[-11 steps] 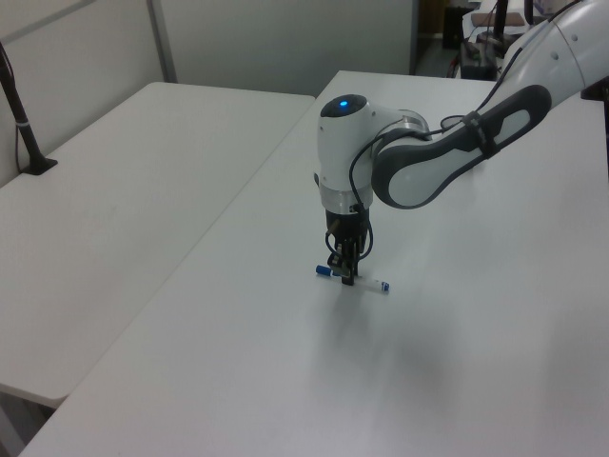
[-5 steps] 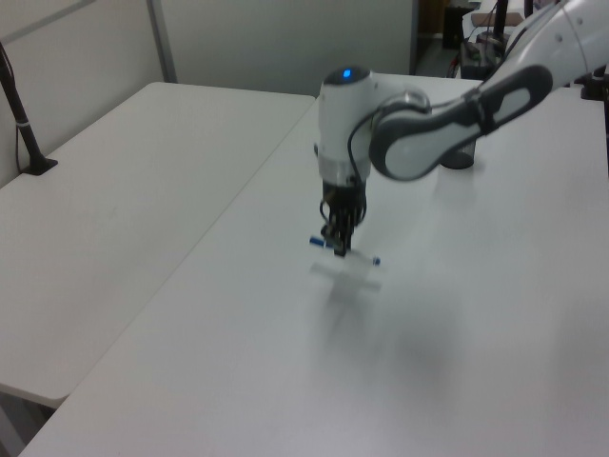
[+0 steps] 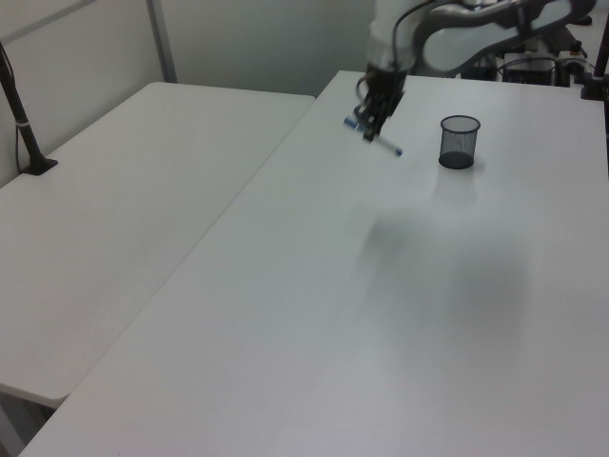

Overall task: Insert the marker
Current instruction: 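Lift the marker and carry it over the black mesh cup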

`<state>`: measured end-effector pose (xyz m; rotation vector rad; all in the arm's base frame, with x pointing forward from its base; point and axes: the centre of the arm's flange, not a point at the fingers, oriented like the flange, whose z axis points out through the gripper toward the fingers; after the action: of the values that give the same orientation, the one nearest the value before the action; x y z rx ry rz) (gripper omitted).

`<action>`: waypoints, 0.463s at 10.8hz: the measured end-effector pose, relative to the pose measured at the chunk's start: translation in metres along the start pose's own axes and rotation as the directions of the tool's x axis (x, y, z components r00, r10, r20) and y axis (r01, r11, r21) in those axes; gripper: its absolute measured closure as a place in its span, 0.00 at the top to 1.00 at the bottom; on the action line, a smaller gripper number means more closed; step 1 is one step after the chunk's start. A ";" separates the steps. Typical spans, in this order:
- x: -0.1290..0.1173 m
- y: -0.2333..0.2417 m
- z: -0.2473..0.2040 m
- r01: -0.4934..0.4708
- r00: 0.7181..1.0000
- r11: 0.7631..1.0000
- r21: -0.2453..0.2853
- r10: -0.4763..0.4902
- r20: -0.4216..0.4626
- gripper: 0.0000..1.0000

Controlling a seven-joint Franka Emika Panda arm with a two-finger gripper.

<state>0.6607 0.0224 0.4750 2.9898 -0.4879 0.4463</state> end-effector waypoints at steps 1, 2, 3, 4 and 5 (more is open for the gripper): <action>-0.003 0.045 -0.006 -0.036 0.998 0.999 -0.023 0.035 -0.043 0.16; -0.008 0.086 -0.008 -0.071 0.995 0.996 -0.047 0.067 -0.076 0.16; -0.012 0.125 -0.007 -0.107 0.989 0.992 -0.063 0.099 -0.113 0.16; -0.016 0.159 -0.002 -0.140 0.980 0.987 -0.073 0.128 -0.152 0.16; -0.020 0.192 0.004 -0.169 0.970 0.982 -0.085 0.151 -0.190 0.16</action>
<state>0.5820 -0.1539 0.4710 2.7897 -0.7135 0.6809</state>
